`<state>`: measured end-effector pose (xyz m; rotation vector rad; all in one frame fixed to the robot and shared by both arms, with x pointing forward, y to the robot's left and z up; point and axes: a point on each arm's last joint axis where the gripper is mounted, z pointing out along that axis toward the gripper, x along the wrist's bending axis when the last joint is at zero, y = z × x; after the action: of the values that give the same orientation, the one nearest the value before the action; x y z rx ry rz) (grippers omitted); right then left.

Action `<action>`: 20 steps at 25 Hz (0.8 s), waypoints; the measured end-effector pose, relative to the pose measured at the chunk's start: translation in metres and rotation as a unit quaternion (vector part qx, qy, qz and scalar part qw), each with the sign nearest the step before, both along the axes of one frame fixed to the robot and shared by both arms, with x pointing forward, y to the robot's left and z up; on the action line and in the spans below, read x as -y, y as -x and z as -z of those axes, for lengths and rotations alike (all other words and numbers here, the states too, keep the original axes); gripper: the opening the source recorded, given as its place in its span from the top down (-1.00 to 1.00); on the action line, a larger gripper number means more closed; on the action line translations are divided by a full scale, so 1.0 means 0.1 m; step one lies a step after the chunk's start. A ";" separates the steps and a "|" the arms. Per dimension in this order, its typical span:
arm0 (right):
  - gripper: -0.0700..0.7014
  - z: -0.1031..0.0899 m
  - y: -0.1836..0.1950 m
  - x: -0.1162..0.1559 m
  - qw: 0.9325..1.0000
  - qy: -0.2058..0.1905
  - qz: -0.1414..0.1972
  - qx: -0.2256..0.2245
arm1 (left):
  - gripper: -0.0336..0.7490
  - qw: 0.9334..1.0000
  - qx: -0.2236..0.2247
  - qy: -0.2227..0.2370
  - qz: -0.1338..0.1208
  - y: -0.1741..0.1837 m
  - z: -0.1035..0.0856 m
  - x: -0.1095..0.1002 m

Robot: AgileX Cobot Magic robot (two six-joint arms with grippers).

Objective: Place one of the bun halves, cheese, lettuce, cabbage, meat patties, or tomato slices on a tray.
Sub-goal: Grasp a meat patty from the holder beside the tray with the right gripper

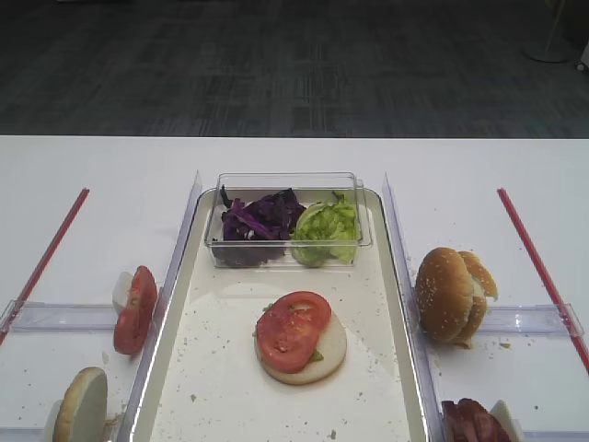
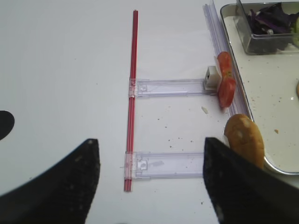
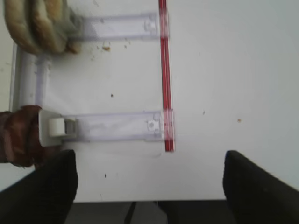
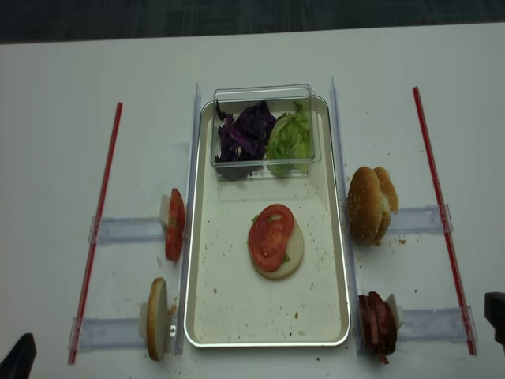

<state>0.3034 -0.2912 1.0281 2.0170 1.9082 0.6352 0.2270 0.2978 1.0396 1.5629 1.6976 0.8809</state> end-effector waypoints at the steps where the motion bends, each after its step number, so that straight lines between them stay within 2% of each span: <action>1: -0.84 0.05 -0.11 0.00 0.999 -0.001 0.000 -0.038 | -0.20 1.000 0.000 0.000 0.000 0.00 0.00 0.00; 2: -0.83 0.11 -0.19 0.01 0.998 -0.002 0.001 -0.070 | -0.20 1.000 0.000 0.000 0.000 0.00 0.00 0.00; 5: -0.81 0.27 -0.45 0.01 0.987 -0.006 0.001 -0.163 | -0.20 1.000 0.000 0.000 0.000 0.00 0.00 0.00; 9: -0.81 0.37 -0.71 0.02 0.976 -0.010 0.005 -0.217 | -0.20 1.000 0.000 0.000 0.000 0.00 0.00 0.00; 12: -0.81 0.43 -0.80 0.02 0.973 -0.012 0.010 -0.232 | -0.20 1.000 0.000 0.000 0.000 0.00 0.00 0.00; 20: -0.81 0.45 -0.85 0.04 0.974 -0.008 0.016 -0.225 | -0.20 1.000 0.000 0.000 0.000 0.00 0.00 0.00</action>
<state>0.3881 -0.2948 0.9834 2.3509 2.1017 0.1894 0.2270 0.2978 1.0396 1.5629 1.6976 0.8809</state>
